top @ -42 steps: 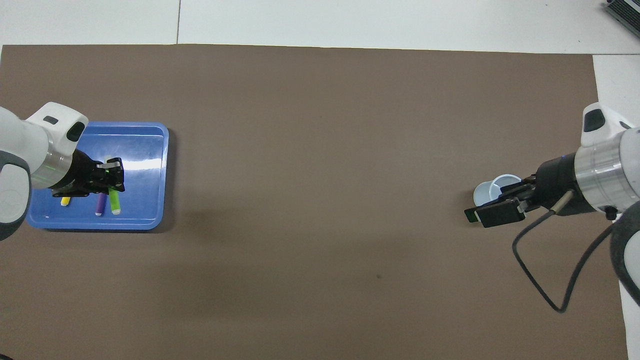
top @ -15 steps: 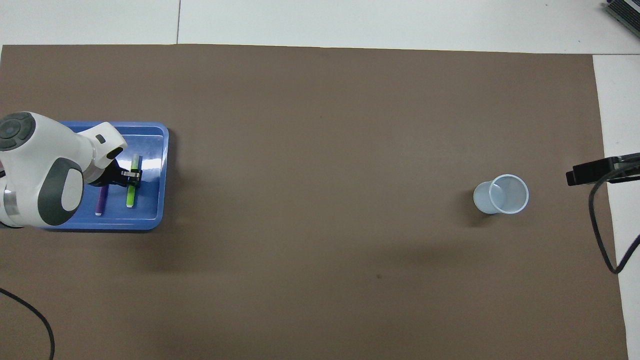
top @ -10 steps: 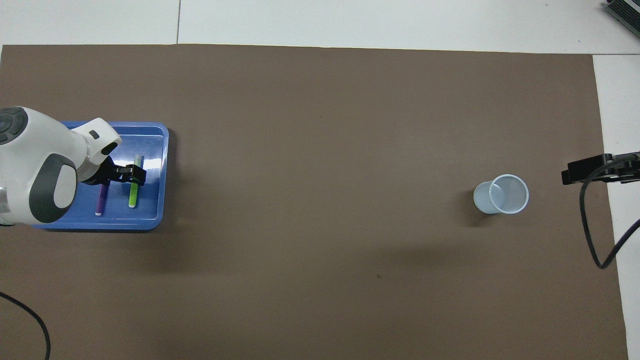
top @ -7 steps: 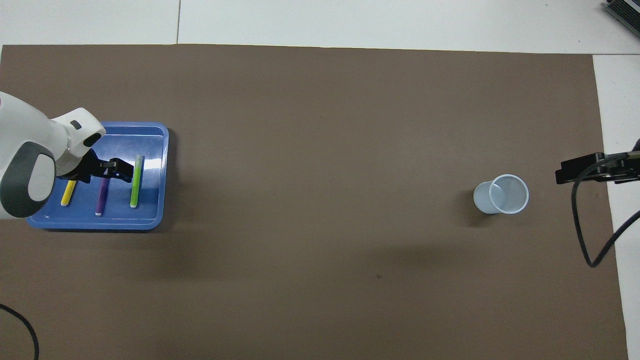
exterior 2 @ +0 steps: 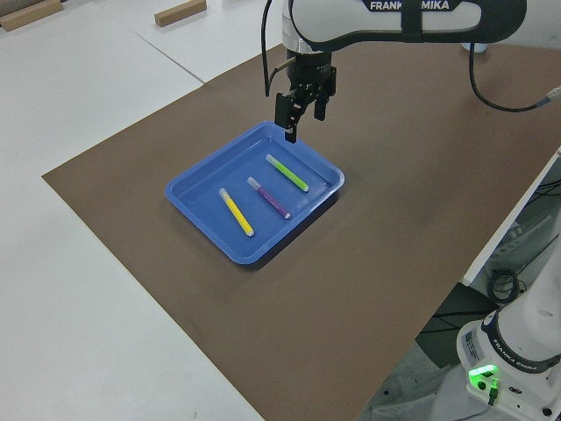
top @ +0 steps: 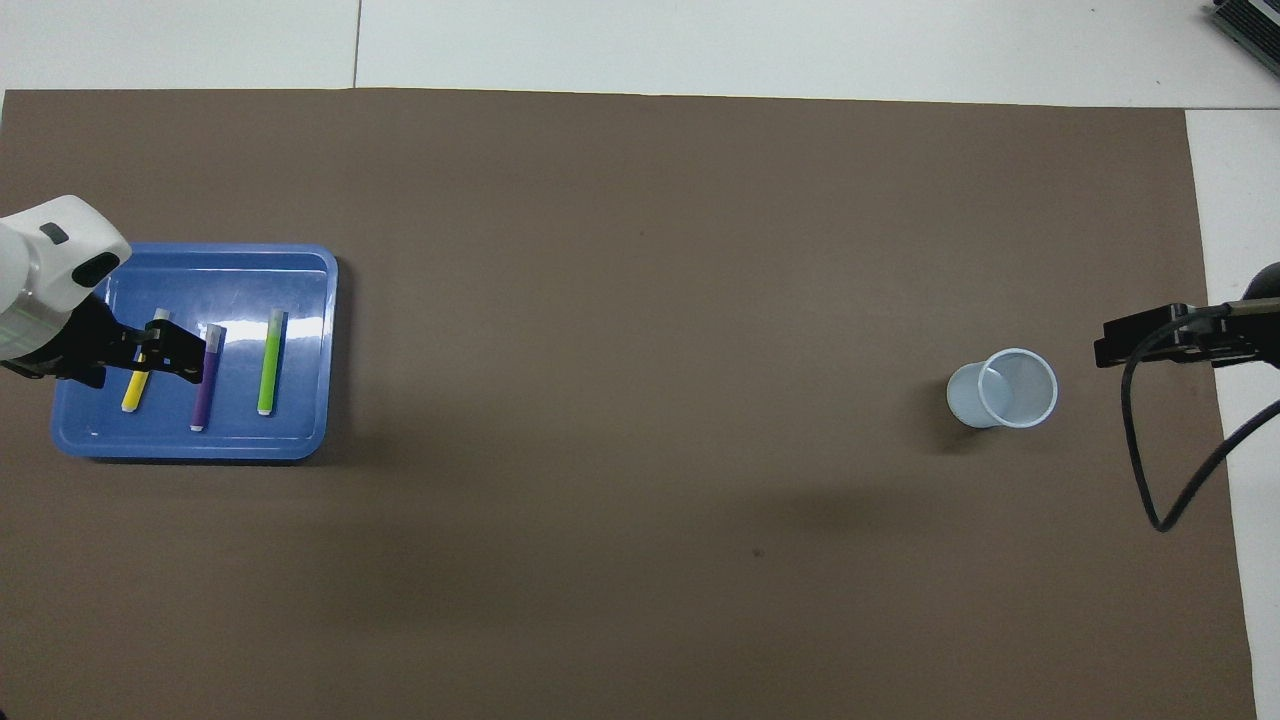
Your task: Right arm passes pens to left for tray arrangement
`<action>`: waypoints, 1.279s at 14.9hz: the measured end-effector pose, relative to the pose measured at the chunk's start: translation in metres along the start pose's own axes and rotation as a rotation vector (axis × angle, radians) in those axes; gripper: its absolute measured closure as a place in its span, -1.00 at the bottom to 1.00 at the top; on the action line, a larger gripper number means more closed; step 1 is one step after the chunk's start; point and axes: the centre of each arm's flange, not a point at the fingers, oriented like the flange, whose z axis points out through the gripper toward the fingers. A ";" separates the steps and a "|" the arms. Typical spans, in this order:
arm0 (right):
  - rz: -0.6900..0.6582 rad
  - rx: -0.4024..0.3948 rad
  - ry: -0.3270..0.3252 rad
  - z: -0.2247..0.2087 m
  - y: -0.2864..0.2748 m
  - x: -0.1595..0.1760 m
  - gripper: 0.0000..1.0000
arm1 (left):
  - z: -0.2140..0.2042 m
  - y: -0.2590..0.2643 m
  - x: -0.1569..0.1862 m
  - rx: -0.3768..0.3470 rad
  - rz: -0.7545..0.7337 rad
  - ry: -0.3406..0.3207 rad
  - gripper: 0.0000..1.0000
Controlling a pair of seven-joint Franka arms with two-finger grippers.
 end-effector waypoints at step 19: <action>0.002 -0.061 -0.003 0.000 0.007 0.000 -1.00 | -0.115 -0.008 -0.021 -0.065 -0.042 0.035 -1.00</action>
